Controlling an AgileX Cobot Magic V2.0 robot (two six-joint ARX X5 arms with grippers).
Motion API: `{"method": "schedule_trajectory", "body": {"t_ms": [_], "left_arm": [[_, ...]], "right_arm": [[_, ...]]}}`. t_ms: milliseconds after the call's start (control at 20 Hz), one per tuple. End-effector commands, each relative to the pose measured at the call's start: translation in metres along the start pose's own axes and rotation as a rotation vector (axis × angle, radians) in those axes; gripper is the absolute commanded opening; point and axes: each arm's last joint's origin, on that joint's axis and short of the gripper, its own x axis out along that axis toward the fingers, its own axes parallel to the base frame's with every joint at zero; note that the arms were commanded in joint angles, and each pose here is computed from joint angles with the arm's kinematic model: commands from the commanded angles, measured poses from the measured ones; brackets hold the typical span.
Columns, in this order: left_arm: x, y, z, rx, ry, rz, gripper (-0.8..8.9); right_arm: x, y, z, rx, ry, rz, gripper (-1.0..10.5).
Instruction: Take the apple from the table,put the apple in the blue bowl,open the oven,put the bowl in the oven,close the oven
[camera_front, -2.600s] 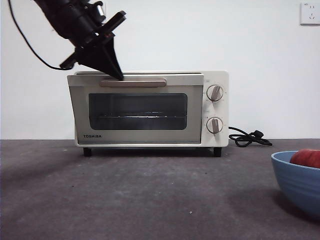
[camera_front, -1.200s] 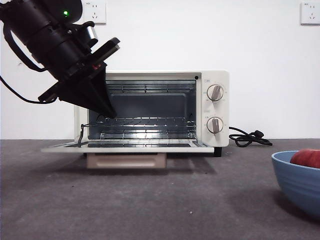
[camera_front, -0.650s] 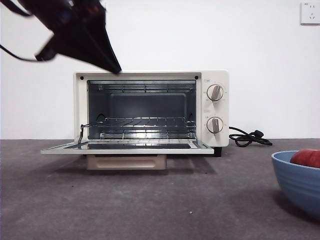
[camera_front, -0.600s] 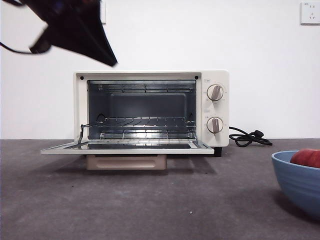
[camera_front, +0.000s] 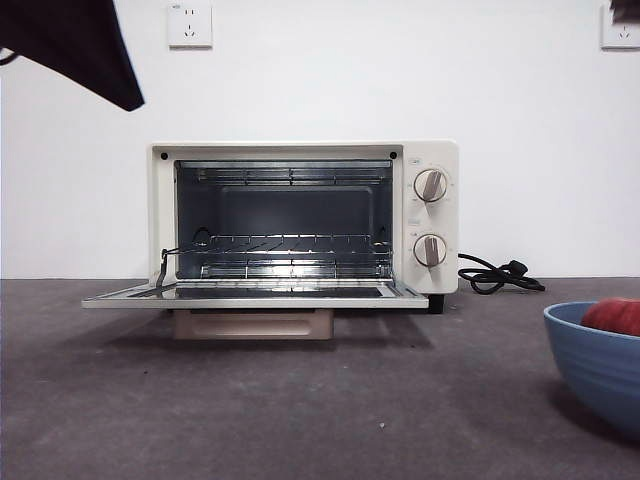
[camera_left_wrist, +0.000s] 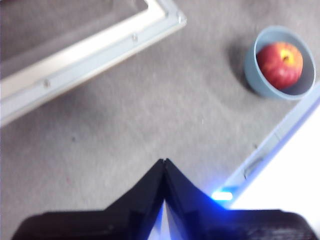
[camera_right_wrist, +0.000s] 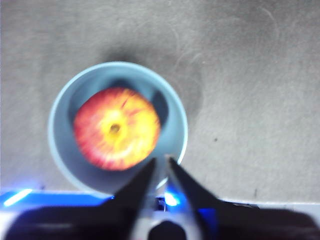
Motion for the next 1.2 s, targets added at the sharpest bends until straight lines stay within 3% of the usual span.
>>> {"method": "schedule_trajectory", "body": {"t_ms": [50,250,550,950,1000,1100,1200], "left_arm": [[-0.004,-0.003,-0.007,0.029,0.014,-0.006,-0.06],[-0.022,-0.009,-0.015,0.041,-0.026,-0.008,-0.05],[-0.047,-0.016,-0.025,0.042,-0.121,-0.014,-0.05],[-0.059,-0.019,-0.035,0.043,-0.136,-0.014,-0.06],[-0.059,-0.019,-0.035,0.042,-0.133,-0.014,-0.06],[-0.058,-0.019,-0.035,0.040,-0.127,-0.014,-0.05],[-0.058,-0.019,-0.035,0.040,-0.127,-0.014,-0.05]], "right_arm": [[0.006,-0.005,0.006,-0.003,0.019,-0.019,1.5],[0.015,-0.018,0.015,0.010,0.050,-0.033,1.7],[0.037,-0.030,0.029,-0.025,0.140,0.031,1.7],[0.066,-0.027,0.042,-0.040,0.238,0.160,1.7],[0.068,-0.027,0.042,-0.044,0.245,0.145,1.8],[0.071,-0.028,0.043,-0.047,0.256,0.116,3.6],[0.073,-0.028,0.044,-0.048,0.256,0.116,4.1]]}}
